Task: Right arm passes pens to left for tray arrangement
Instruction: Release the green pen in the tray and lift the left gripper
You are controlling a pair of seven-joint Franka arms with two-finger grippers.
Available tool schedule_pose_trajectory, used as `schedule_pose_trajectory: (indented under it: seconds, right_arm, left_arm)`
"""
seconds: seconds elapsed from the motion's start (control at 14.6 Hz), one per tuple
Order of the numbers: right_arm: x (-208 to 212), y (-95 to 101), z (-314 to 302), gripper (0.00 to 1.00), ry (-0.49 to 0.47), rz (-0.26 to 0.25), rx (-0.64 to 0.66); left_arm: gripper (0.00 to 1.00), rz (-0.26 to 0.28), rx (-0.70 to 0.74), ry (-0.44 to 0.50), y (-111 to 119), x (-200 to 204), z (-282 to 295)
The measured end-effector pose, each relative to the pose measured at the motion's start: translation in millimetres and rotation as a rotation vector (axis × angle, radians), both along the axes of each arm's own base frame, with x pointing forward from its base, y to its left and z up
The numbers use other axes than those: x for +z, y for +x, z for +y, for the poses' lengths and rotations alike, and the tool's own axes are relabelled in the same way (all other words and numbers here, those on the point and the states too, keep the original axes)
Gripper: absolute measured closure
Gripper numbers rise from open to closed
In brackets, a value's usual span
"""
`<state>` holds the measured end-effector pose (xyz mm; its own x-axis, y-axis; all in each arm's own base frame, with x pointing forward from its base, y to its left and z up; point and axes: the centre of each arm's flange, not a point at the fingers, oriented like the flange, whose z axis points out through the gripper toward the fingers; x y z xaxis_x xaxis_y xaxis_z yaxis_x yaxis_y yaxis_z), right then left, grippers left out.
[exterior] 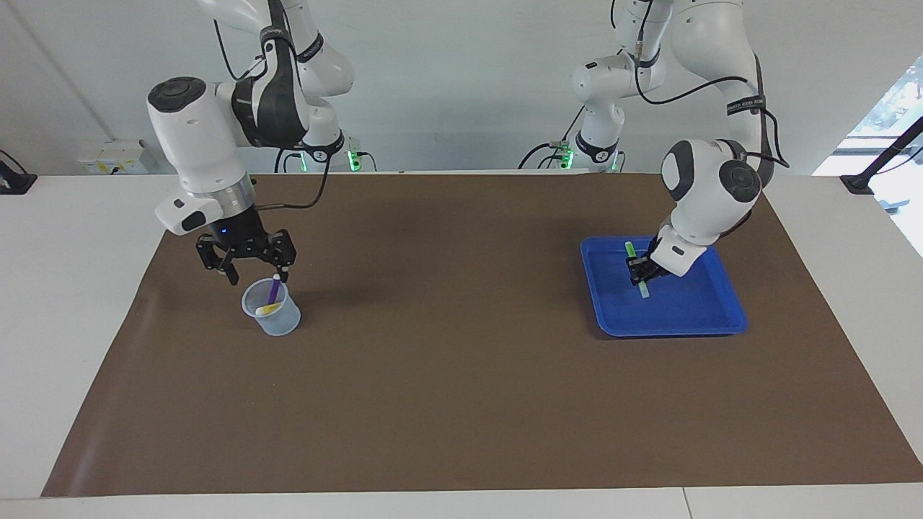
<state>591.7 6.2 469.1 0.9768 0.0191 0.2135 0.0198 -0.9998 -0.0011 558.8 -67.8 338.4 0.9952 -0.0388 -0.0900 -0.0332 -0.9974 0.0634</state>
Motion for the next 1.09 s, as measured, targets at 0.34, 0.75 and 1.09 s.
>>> schedule_pose_trajectory:
  seconds: [0.34,0.75,1.09]
  right_arm:
    - [-40,11.9,-7,0.16,-0.002,0.002,-0.01]
    - [-79,-0.3,-14,0.21,-0.01,0.008,0.009]
    - [-79,-2.0,-17,0.45,-0.012,0.008,0.008]
  left_arm:
    - [0.82,-0.005,-0.056,0.006,10,-23,3]
    - [0.67,0.008,-0.057,0.007,6,-29,6]
    - [0.12,0.018,-0.054,0.008,3,-32,8]
